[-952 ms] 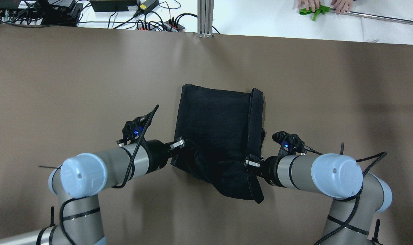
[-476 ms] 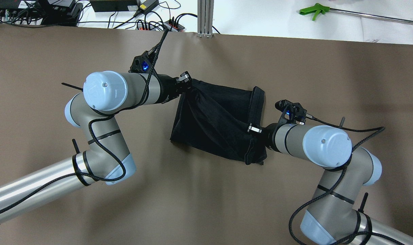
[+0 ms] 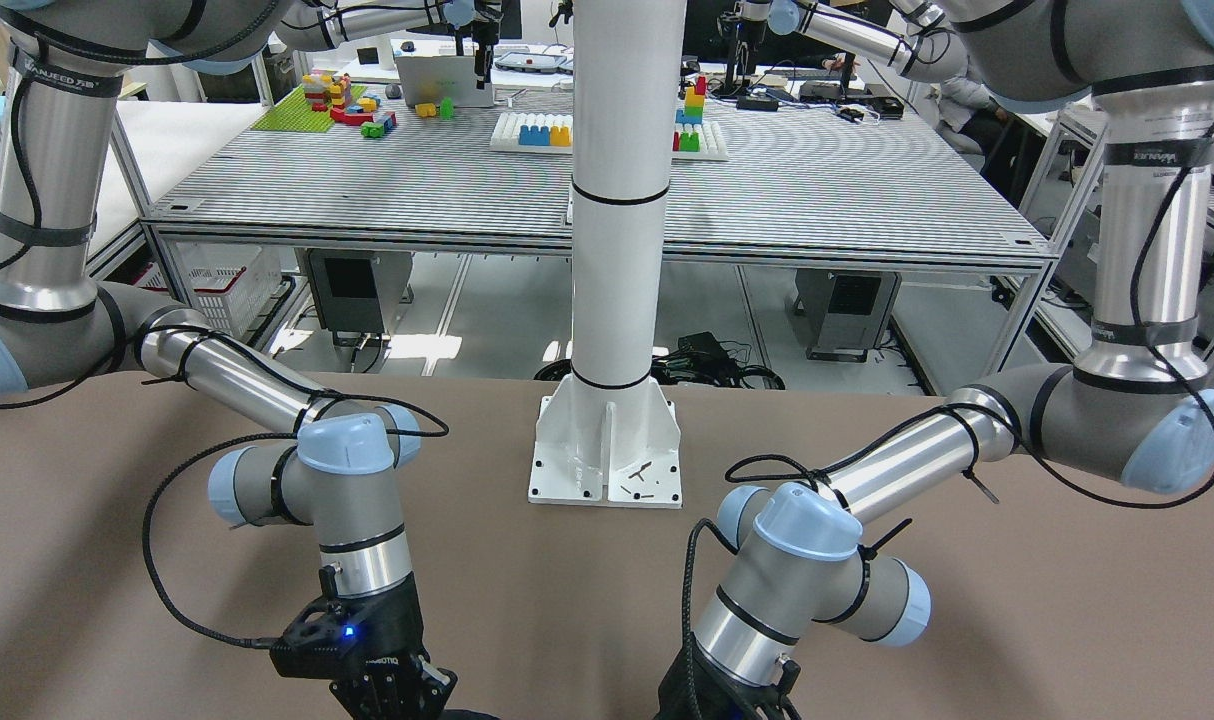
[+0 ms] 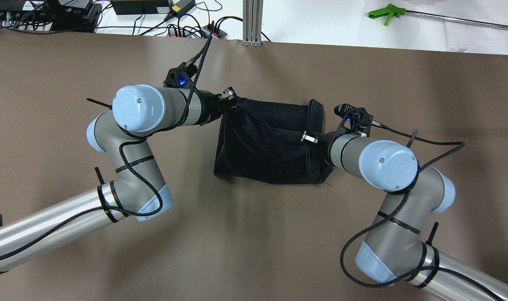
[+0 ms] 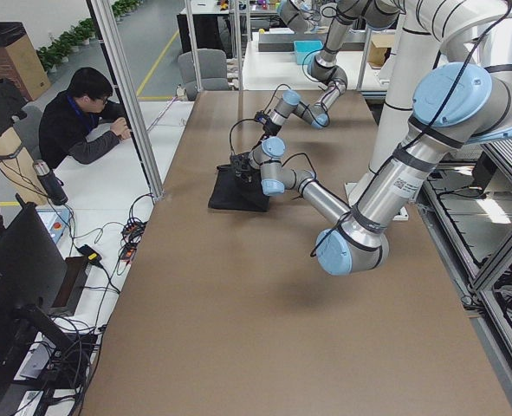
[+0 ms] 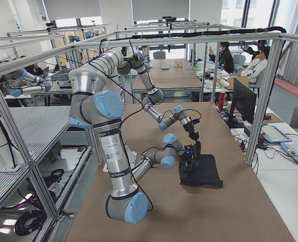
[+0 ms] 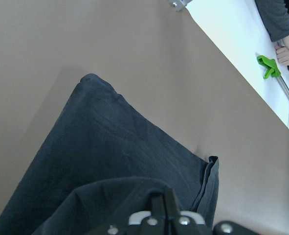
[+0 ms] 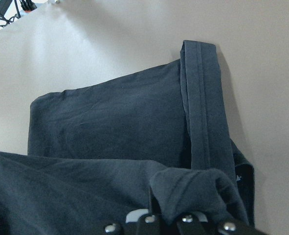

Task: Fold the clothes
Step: 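Lower the folded edge onto the bundle and open both grippers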

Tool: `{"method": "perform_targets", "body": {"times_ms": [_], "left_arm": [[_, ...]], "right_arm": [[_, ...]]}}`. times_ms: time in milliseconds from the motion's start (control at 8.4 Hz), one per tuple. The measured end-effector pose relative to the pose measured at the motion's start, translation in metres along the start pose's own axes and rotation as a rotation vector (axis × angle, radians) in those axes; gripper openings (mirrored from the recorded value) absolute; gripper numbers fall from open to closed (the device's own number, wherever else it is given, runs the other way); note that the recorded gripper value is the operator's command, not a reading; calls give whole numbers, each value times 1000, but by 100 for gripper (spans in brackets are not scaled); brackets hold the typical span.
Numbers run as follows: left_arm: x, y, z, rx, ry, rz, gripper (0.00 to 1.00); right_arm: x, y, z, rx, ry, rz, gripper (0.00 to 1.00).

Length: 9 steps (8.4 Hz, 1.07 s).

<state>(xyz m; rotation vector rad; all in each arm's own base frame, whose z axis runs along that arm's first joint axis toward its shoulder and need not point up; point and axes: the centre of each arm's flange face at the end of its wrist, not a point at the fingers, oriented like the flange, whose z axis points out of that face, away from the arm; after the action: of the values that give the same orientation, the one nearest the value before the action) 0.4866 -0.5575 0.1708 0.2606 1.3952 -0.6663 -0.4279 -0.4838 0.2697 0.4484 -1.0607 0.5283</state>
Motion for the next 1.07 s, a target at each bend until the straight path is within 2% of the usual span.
{"method": "perform_targets", "body": {"times_ms": [119, 238, 357, 476, 714, 833, 1071], "left_arm": [[-1, -1, 7, 3, -9, 3, 0], [-1, -1, 12, 5, -15, 6, 14], [-2, -2, 15, 7, -20, 8, 72], [-3, -2, 17, 8, -22, 10, 94], [-4, -3, 17, 15, -22, 21, 94], [-1, -8, 14, 25, -16, 41, 94], [2, -33, 4, 54, -7, 72, 94]], "right_arm": [[-4, -2, 20, 16, 12, 0, 4], [-3, -2, 37, 29, 15, 0, 92], [0, -2, 48, 37, 17, 0, 95], [3, -3, 54, 42, 21, -2, 95], [4, -11, 56, 46, 22, -29, 95], [-3, -25, 50, 33, 6, -35, 95], [-17, -64, 31, -39, -37, -21, 95]]}}
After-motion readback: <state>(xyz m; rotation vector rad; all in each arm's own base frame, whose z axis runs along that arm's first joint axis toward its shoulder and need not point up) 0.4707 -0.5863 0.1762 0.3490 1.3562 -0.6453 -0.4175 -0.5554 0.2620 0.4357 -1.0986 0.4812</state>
